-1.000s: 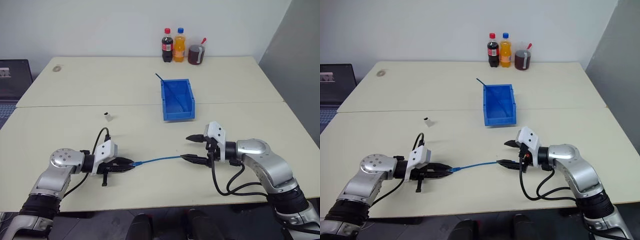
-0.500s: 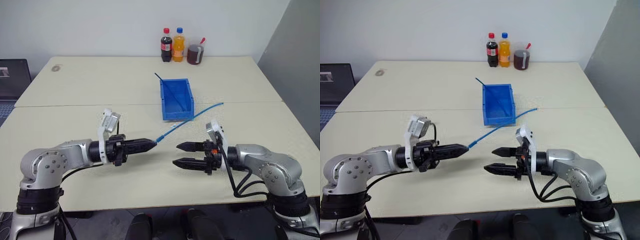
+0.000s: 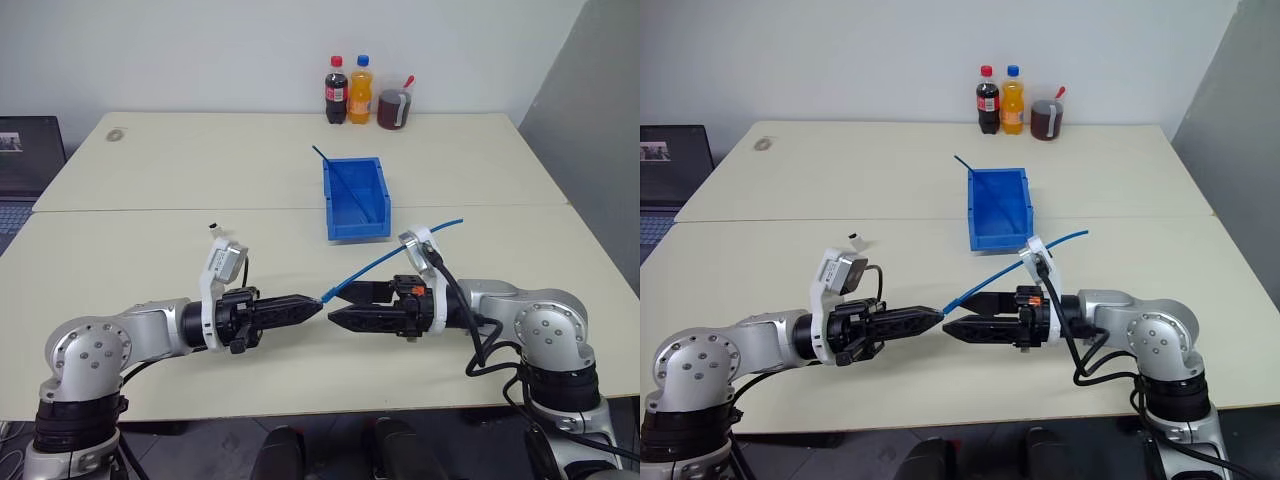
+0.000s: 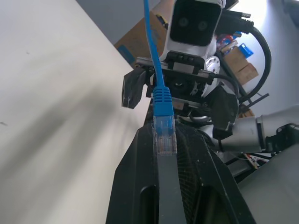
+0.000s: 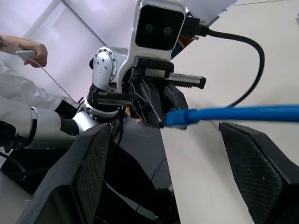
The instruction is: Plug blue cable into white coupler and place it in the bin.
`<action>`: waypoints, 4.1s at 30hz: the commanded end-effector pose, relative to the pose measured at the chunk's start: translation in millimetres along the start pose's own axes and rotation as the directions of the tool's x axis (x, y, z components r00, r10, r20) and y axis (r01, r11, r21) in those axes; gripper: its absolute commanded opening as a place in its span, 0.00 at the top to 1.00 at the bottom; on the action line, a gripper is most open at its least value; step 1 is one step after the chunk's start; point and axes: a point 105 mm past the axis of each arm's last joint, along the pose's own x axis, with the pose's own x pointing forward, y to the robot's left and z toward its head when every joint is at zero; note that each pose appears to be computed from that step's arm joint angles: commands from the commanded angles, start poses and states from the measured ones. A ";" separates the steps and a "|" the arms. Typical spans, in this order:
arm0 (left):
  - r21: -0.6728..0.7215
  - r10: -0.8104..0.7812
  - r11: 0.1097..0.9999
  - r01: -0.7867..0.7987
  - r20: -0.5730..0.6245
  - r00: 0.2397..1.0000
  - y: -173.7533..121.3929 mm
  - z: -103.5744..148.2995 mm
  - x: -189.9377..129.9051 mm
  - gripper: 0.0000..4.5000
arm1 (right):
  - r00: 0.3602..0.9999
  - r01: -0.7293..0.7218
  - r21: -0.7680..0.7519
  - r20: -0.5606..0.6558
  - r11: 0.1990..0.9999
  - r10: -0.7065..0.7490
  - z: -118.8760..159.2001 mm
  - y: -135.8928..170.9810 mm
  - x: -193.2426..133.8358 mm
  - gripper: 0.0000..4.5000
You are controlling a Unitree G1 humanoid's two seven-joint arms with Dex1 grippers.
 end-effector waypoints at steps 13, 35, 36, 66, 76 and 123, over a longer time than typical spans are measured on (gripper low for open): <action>0.027 -0.051 0.998 0.051 0.003 0.999 -13.7 -3.0 7.9 0.95 | 0.996 -0.094 0.021 0.004 0.995 0.094 8.3 10.3 7.3 0.81; 0.204 0.101 0.976 -0.078 -0.107 0.989 -9.2 -10.0 -20.4 0.41 | 0.994 0.086 -0.004 0.068 0.996 -0.086 22.7 -28.7 -7.5 0.97; 0.238 0.149 0.964 -0.120 -0.105 0.983 -3.1 -8.7 -24.6 0.35 | 0.991 0.114 -0.017 0.072 0.993 -0.112 23.3 -33.3 -10.1 0.97; -0.125 0.877 -0.077 -0.989 0.463 -0.127 193.4 60.8 -85.3 0.00 | 0.943 0.319 -0.157 0.149 0.935 -0.296 40.0 -74.3 -19.0 0.97; -0.148 0.876 -0.090 -0.985 0.458 -0.149 209.5 73.7 -71.3 0.00 | 0.936 0.343 -0.166 0.149 0.925 -0.320 39.2 -74.7 -24.0 0.97; 0.717 0.223 0.680 0.152 -0.401 0.889 123.4 -31.3 28.9 0.82 | 0.968 0.092 -0.571 -0.143 0.816 -0.209 29.0 -59.8 7.2 0.97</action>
